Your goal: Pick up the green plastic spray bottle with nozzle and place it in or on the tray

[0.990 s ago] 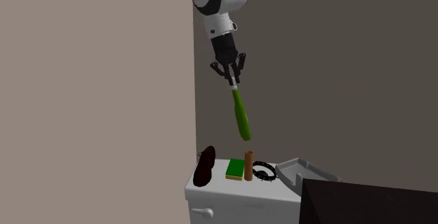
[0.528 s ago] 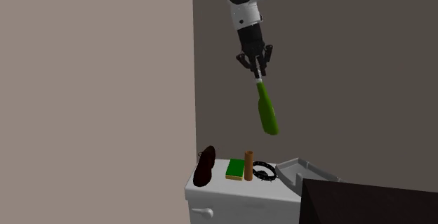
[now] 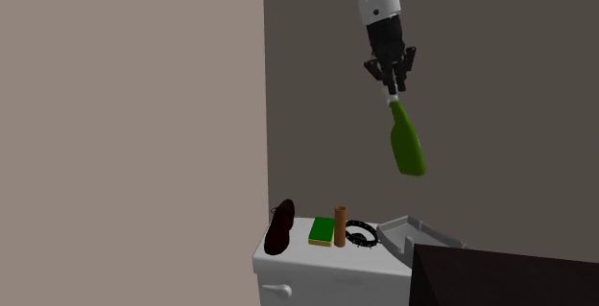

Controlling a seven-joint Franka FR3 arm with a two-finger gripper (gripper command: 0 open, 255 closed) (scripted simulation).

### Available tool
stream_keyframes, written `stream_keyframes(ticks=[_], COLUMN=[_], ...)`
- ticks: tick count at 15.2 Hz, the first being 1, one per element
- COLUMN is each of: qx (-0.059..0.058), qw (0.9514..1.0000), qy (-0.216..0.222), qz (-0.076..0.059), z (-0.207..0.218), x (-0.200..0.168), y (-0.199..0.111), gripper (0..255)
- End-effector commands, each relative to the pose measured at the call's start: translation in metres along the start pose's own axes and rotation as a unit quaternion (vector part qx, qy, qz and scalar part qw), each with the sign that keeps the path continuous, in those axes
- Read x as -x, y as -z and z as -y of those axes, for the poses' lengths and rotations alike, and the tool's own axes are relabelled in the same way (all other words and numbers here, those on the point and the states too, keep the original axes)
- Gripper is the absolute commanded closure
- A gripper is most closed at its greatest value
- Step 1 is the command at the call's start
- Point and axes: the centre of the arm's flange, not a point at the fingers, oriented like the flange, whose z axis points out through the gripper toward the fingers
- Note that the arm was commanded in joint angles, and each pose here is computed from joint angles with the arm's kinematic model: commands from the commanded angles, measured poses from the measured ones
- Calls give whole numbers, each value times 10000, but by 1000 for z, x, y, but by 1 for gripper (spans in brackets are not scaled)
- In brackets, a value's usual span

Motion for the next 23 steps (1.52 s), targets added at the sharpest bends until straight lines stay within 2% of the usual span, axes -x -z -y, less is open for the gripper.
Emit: stream_keyframes(ticks=[1, 7, 23], qx=[-1, -1, -1], qw=[10000, 10000, 10000], qy=[4, 4, 4], qz=[-1, -1, -1], z=[-25, -100, -74], x=[9, 42, 40], y=[0, 2, -79], gripper=[255, 255, 255])
